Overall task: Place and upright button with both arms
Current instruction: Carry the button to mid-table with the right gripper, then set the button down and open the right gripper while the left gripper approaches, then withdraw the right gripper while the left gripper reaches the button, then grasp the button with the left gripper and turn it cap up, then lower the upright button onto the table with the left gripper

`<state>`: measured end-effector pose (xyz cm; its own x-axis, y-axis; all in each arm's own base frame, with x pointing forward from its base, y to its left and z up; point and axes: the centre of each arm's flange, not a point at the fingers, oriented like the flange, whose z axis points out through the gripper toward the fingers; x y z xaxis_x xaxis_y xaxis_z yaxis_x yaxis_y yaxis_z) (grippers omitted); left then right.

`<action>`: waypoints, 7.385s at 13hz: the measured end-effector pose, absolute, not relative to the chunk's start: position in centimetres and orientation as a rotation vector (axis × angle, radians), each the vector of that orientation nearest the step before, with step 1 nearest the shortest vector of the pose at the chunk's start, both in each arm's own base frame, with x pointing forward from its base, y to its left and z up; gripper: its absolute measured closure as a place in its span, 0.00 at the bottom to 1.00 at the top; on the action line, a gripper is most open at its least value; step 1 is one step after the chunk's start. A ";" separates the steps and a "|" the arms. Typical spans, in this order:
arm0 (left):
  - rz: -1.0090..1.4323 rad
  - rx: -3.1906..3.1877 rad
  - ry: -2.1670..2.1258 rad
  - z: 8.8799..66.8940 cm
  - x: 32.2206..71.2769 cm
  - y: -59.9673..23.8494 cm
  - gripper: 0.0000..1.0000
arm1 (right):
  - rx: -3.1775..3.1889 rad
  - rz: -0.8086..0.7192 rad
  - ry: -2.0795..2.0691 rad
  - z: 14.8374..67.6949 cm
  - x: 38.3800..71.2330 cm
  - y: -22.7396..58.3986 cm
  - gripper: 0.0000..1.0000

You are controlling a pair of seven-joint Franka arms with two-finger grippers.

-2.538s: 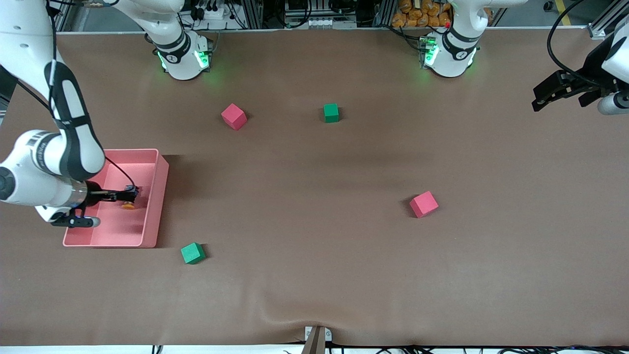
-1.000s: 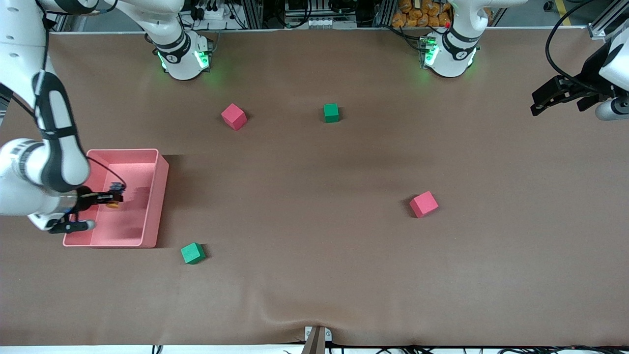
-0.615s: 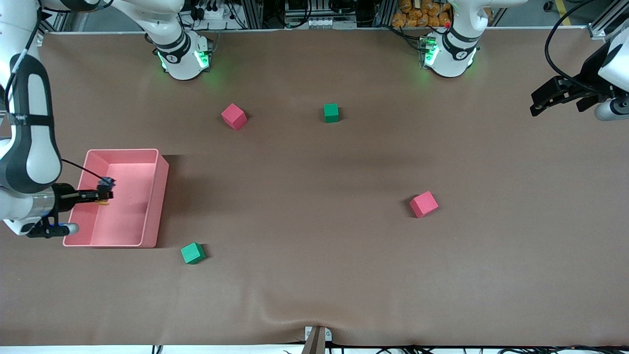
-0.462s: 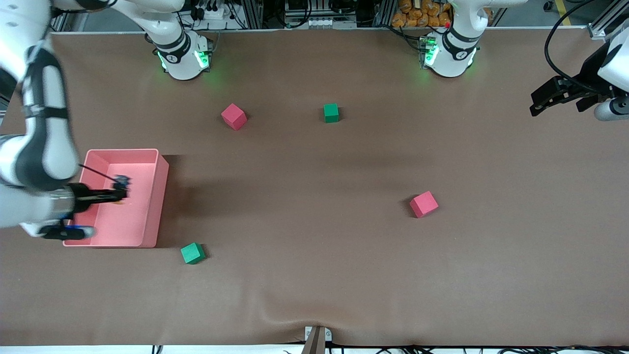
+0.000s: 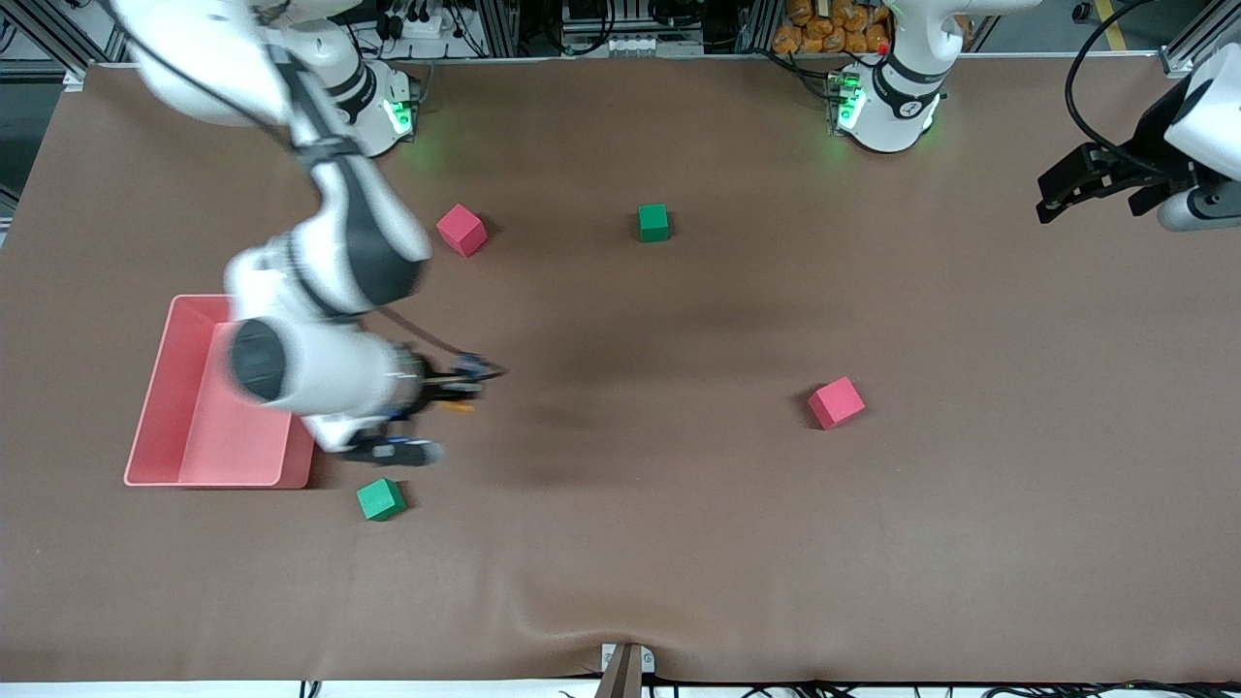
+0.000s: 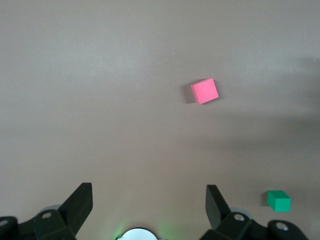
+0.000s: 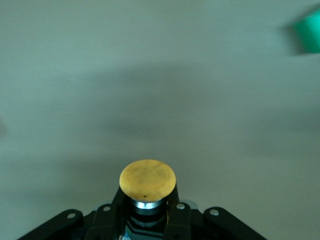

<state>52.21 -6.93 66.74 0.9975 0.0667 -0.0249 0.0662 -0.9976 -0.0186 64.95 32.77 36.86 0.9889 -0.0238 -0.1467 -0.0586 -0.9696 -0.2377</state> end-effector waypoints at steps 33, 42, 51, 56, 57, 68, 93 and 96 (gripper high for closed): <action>0.563 -3.234 -0.018 35.7 59.3 -31.4 0.00 | -2.907 0.095 0.531 57.4 66.7 12.0 0.00; 0.497 -3.303 -0.108 20.0 56.6 -43.4 0.00 | -3.063 -0.002 0.348 66.2 57.7 2.6 0.00; 0.542 -3.276 -0.073 17.2 55.3 -44.8 0.19 | -3.109 -0.147 0.054 65.2 52.3 -1.2 0.00; 0.527 -3.290 -0.013 17.5 55.7 -44.7 0.58 | -3.160 -0.116 -0.007 66.8 53.4 -1.6 0.00; 0.524 -3.292 -0.015 17.6 55.8 -44.8 0.58 | -3.162 -0.121 -0.005 67.0 53.6 -1.7 0.00; -0.055 -3.187 -0.267 28.1 51.6 -53.9 0.58 | -3.163 -0.071 -0.004 67.3 53.7 -1.8 0.00; -1.367 -2.840 -0.260 12.3 38.8 -62.1 0.29 | -3.154 -0.030 -0.003 66.9 53.6 -1.7 0.00; -1.275 -2.880 -0.424 13.4 36.7 -63.8 0.00 | -3.154 -0.028 -0.003 66.9 53.6 -1.7 0.00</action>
<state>36.68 -63.77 13.35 0.6428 0.2562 0.7220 0.2272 -0.9638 0.1398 53.58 -1.74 66.89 0.9998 0.0020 0.0176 0.0018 -0.9999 0.0130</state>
